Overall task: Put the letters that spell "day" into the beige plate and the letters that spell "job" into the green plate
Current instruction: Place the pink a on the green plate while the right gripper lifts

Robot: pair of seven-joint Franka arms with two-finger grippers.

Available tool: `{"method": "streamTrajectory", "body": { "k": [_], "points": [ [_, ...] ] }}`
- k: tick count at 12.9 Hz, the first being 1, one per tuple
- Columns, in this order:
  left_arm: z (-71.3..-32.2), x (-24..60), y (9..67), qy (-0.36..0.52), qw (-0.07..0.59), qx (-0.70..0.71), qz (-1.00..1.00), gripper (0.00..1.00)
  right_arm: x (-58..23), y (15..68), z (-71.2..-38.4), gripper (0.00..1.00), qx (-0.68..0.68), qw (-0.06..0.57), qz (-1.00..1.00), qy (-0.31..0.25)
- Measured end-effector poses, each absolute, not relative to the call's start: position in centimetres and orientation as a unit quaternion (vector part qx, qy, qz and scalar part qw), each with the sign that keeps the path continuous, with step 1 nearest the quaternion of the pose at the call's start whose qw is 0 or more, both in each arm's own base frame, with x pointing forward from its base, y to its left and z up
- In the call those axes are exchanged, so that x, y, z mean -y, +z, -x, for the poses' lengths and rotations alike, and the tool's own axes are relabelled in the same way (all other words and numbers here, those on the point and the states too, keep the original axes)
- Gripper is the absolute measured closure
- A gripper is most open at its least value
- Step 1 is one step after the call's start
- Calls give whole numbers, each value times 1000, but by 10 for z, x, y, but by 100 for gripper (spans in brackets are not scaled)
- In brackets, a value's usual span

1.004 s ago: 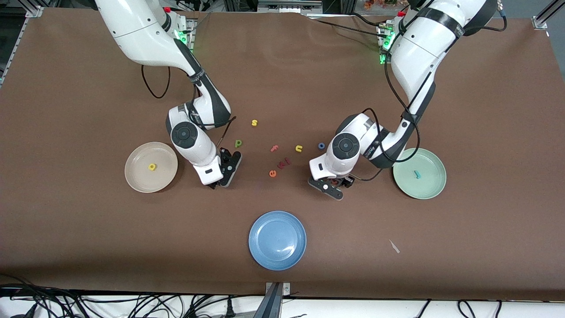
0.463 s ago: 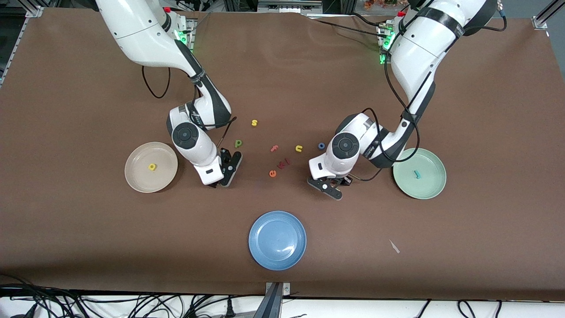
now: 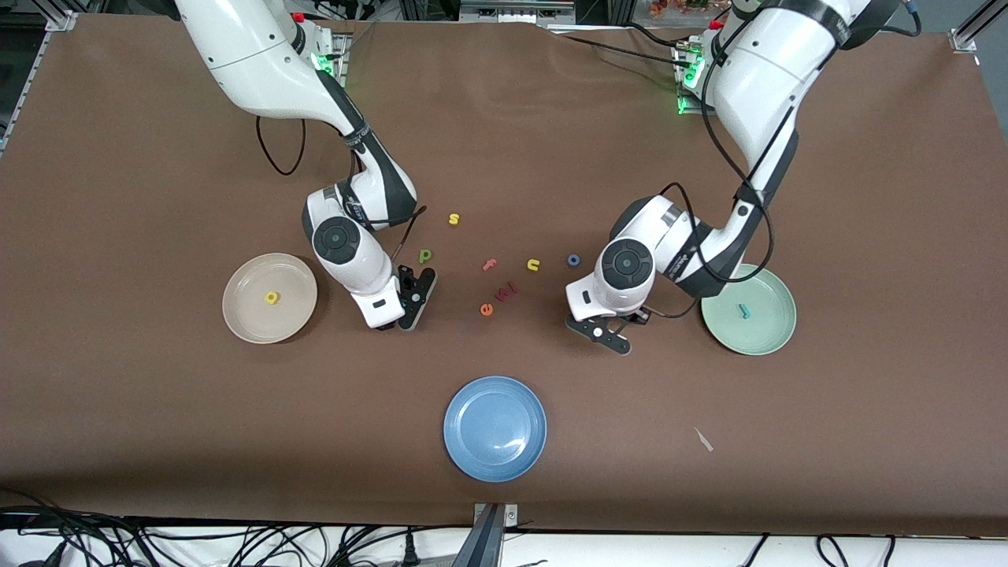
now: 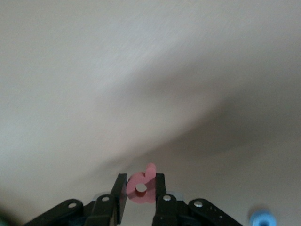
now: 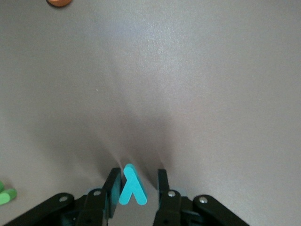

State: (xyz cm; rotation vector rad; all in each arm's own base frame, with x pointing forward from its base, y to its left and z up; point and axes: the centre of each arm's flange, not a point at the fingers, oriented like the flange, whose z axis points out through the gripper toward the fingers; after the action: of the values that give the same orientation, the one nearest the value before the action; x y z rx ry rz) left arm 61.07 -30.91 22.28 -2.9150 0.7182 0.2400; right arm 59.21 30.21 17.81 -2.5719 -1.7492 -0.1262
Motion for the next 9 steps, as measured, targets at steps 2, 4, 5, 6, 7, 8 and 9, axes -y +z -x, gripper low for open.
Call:
{"method": "streamTrajectory", "body": {
  "k": [2, 4, 5, 6, 7, 8, 9],
  "points": [
    [-611, 295, 242, 94, 77, -233, 965, 75, -302, 178, -592, 63, 562, 14, 826, -40],
    [-614, 269, 247, 105, 79, -241, 962, 75, -302, 178, -592, 64, 562, 14, 826, -41],
    [-617, 249, 246, 112, 77, -251, 958, 75, -302, 178, -592, 64, 562, 14, 826, -41],
    [-621, 227, 244, 120, 74, -260, 955, 75, -301, 178, -593, 69, 561, 14, 827, -41],
    [-624, 206, 242, 127, 70, -265, 953, 75, -301, 178, -593, 70, 561, 14, 827, -41],
    [-625, 186, 238, 136, 67, -266, 952, 75, -301, 179, -593, 77, 560, 14, 827, -41],
    [-624, 168, 234, 144, 64, -265, 951, 75, -301, 179, -593, 77, 560, 14, 827, -41]
  ]
}}
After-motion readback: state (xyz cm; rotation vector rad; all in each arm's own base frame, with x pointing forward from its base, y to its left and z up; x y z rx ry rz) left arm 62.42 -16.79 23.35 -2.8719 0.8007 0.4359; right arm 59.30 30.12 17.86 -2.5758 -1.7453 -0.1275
